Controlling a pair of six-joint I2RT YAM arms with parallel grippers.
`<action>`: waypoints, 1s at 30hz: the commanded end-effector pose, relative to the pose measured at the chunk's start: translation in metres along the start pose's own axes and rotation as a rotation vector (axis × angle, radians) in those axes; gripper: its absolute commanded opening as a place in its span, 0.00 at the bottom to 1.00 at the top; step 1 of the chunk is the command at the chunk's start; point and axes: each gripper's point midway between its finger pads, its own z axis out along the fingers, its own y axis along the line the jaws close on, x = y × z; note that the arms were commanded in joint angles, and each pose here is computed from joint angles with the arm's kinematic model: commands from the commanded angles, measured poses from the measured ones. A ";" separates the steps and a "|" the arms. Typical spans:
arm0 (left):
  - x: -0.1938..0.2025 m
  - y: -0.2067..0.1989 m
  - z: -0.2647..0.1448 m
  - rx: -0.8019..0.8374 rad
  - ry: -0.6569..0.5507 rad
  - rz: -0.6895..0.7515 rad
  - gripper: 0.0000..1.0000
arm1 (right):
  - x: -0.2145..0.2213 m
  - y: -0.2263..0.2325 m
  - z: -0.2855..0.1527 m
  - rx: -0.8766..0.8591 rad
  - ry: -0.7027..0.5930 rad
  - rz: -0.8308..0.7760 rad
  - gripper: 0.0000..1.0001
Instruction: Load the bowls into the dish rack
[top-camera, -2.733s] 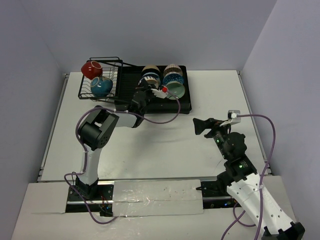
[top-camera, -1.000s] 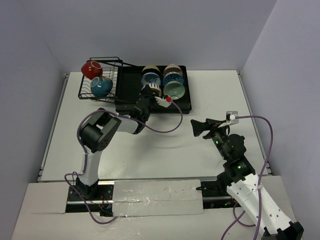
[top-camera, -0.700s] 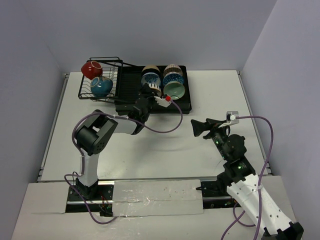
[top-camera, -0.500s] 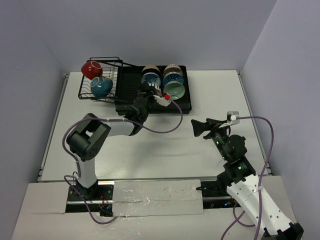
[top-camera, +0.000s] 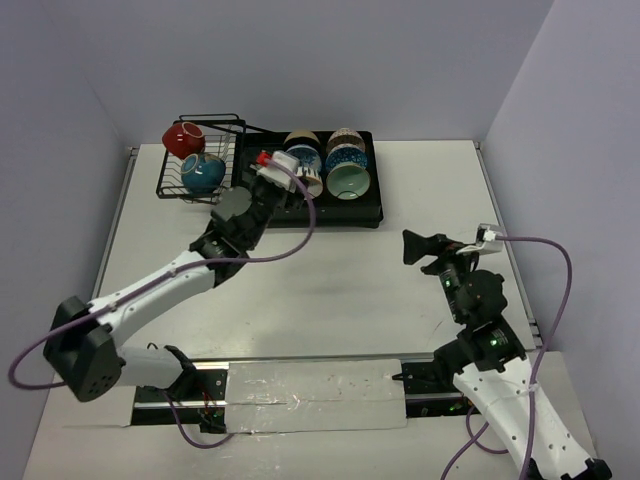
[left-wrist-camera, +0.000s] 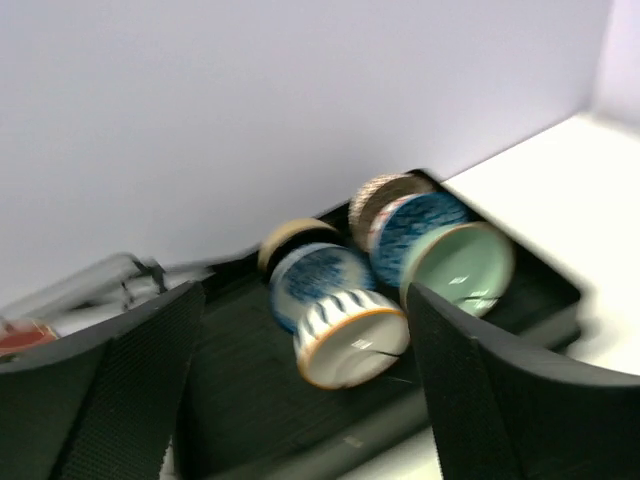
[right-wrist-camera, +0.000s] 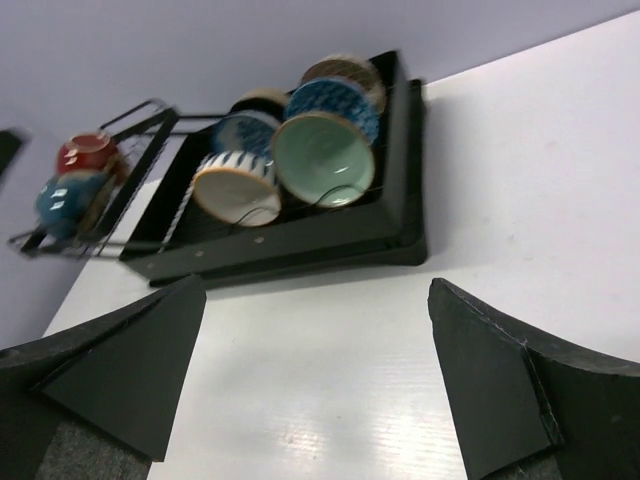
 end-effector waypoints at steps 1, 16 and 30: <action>-0.010 0.010 -0.021 -0.069 0.098 -0.351 0.89 | -0.049 -0.014 -0.014 0.150 -0.106 0.021 1.00; 0.015 0.098 -0.183 -0.447 0.305 -0.616 0.99 | -0.111 -0.031 -0.071 0.253 -0.277 -0.042 1.00; 0.072 0.106 -0.248 -0.520 0.307 -0.639 0.99 | -0.098 -0.026 -0.068 0.186 -0.256 -0.078 0.99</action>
